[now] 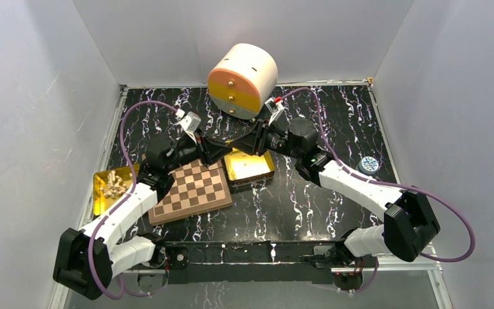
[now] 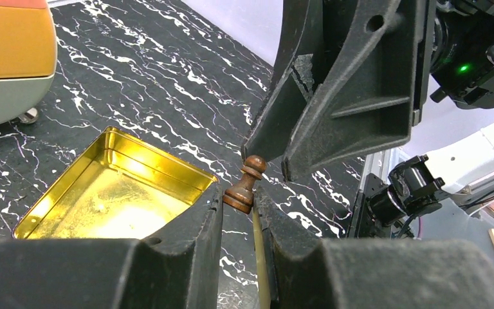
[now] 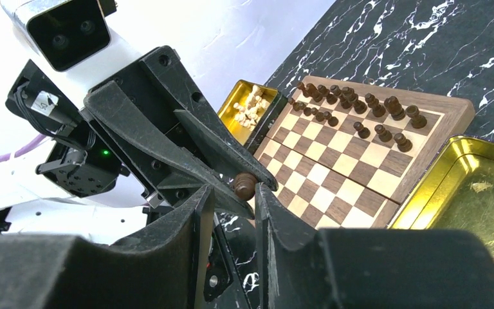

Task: Set up the chess pieces on the board
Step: Place the chess piece on the chessboard.

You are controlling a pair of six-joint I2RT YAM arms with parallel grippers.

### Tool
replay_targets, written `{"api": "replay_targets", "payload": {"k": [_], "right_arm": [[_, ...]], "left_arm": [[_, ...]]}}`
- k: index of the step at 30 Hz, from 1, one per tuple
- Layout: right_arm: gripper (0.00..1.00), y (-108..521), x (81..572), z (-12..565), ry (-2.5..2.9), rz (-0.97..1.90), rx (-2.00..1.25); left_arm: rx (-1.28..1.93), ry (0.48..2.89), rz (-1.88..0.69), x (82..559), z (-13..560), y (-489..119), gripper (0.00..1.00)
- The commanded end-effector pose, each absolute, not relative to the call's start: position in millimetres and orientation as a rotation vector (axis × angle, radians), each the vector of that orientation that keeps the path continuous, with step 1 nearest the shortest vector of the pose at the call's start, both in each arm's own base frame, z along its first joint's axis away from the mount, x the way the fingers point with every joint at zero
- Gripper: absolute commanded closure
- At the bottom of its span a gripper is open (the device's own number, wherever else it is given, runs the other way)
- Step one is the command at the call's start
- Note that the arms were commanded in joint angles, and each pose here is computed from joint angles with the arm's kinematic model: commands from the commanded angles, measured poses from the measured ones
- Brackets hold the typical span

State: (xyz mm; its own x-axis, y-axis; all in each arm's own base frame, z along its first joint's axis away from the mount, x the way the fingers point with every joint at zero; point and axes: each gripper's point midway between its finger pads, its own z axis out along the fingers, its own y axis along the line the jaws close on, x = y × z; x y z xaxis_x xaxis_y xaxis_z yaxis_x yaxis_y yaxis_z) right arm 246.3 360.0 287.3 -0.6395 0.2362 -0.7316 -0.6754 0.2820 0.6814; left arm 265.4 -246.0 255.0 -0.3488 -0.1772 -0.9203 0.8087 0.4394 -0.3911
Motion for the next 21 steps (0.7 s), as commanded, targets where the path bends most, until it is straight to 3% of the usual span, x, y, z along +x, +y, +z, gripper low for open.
{"api": "replay_targets", "payload": {"k": [1, 7, 12, 16, 21], "right_arm": [[0.65, 362.1, 249.7, 313.1, 1.677, 1.503, -0.382], [0.70, 363.5, 250.4, 311.0, 1.693, 1.504, -0.384], [0.69, 367.3, 252.2, 307.4, 1.718, 1.511, -0.387], [0.75, 367.8, 252.6, 310.4, 1.705, 1.510, -0.390], [0.70, 366.8, 253.9, 308.3, 1.705, 1.503, -0.380]], "left_arm": [[0.588, 1.524, -1.157, 256.7, 274.9, -247.5, 1.00], [0.590, 1.512, -1.162, 255.6, 276.0, -247.7, 1.00], [0.594, 1.503, -1.163, 253.3, 277.2, -247.9, 1.00], [0.601, 1.499, -1.167, 252.3, 277.7, -248.5, 1.00], [0.595, 1.515, -1.169, 251.7, 271.8, -248.4, 1.00]]}}
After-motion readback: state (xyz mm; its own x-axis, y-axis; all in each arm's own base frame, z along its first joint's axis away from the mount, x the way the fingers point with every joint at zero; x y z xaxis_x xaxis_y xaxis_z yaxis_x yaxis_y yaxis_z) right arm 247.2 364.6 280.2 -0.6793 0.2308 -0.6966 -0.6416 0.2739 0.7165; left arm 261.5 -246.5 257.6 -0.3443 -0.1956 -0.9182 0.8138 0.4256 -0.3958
